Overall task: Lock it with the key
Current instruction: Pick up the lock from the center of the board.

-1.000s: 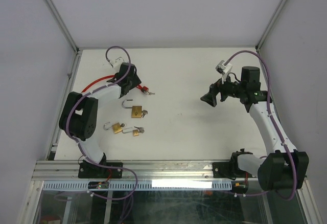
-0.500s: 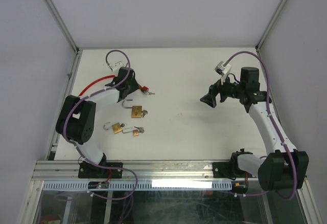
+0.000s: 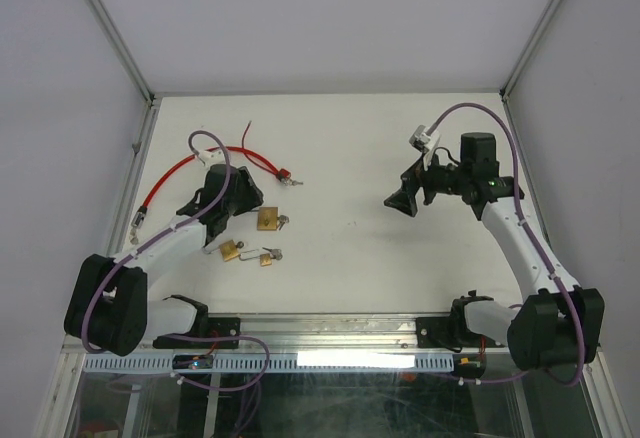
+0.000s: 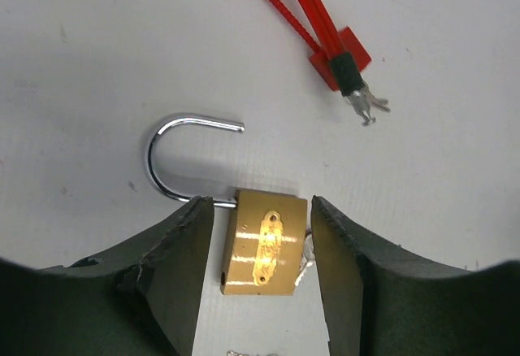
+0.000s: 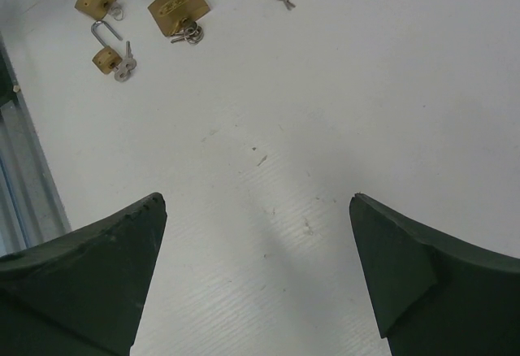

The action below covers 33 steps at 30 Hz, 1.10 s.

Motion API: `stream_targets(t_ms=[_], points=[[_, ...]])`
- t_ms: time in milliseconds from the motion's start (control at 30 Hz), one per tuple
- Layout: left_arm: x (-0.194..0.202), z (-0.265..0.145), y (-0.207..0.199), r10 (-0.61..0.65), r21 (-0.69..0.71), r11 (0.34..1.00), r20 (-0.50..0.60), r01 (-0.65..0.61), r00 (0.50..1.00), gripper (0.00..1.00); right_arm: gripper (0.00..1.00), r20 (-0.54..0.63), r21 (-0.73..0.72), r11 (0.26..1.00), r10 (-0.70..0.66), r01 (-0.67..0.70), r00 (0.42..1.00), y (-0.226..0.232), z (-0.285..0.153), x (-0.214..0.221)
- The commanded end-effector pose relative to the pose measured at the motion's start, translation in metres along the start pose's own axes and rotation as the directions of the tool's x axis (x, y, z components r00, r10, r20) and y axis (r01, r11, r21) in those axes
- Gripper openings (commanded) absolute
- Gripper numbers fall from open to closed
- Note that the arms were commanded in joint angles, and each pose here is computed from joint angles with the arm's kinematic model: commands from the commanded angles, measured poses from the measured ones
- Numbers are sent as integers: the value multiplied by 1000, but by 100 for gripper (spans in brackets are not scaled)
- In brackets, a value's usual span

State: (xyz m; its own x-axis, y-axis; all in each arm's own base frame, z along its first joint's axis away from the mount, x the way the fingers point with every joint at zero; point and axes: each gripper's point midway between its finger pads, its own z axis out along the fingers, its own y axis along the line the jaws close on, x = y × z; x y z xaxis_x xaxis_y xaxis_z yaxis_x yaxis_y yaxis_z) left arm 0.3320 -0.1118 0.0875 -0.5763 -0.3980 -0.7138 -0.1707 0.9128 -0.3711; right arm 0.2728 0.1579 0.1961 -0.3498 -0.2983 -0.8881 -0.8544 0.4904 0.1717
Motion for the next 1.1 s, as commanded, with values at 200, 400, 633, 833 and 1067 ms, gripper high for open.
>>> stream_targets(t_ms=[200, 400, 633, 833, 1067], points=[[22, -21, -24, -20, -9, 1000, -53, 20, 998, 59, 98, 24, -74, 997, -26, 27, 999, 13, 5, -2], [53, -22, -14, 117, -136, 981, -135, -136, 984, 67, 98, 23, -80, 996, -28, 30, 999, 15, 6, -2], [67, -15, -11, 182, -139, 969, -162, -205, 970, 73, 98, 25, -85, 996, -26, 28, 999, 16, 6, -2], [66, -7, -19, 230, -96, 965, -151, -246, 962, 70, 98, 28, -91, 995, -26, 29, 999, 17, 6, -3], [80, 7, -16, 276, -102, 948, -204, -301, 939, 64, 98, 27, -89, 996, -28, 31, 999, 17, 6, -2]])
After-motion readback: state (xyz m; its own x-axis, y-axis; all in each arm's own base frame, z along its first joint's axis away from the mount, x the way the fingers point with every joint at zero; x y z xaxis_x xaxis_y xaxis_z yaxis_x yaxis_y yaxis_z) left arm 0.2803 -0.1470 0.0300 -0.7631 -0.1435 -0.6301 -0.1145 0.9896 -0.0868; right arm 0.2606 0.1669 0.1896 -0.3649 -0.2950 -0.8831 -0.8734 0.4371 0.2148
